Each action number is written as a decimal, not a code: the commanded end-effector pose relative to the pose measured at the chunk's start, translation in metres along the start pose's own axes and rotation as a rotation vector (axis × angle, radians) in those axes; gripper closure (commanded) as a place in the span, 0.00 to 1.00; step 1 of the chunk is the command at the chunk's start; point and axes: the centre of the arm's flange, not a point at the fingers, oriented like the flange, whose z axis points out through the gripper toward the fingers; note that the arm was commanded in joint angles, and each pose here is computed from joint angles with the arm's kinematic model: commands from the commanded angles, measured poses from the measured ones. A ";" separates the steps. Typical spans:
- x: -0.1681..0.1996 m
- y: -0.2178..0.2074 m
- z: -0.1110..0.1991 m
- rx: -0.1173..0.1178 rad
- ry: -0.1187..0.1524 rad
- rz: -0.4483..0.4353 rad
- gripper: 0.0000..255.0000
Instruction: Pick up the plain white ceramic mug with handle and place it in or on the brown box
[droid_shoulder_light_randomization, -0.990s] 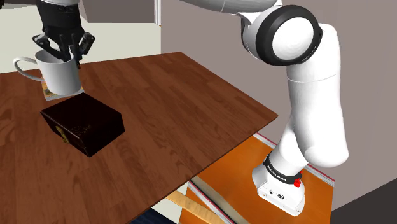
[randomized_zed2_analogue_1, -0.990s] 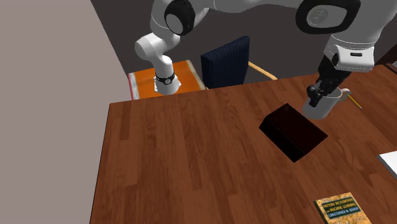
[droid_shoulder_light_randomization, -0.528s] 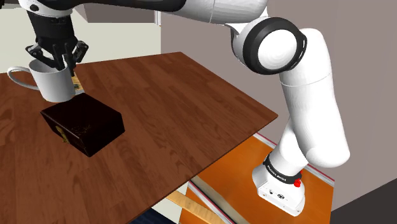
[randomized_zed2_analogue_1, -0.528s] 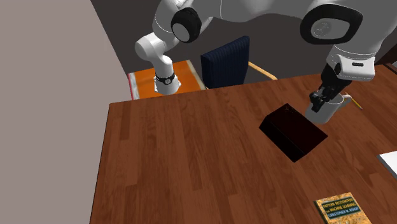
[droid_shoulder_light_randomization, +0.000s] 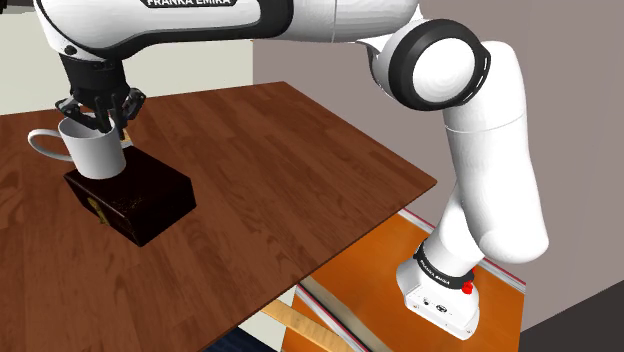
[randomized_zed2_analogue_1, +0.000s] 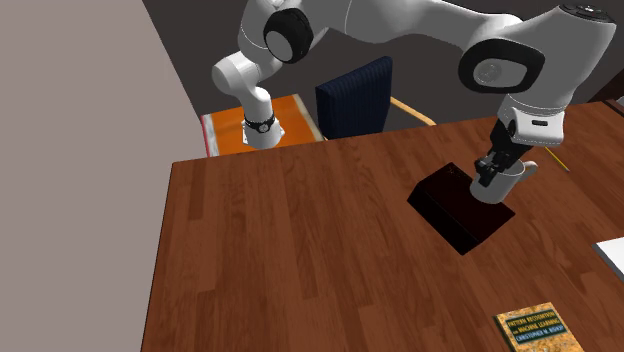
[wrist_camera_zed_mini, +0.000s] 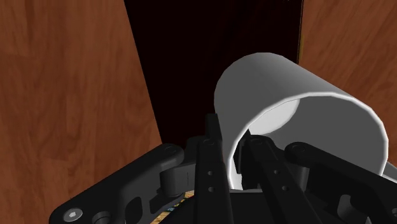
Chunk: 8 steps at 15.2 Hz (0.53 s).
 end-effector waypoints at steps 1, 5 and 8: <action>-0.001 0.000 0.010 0.000 0.000 0.000 1.00; -0.004 0.001 0.024 0.000 0.000 0.000 1.00; -0.004 0.001 0.024 0.000 0.000 0.000 1.00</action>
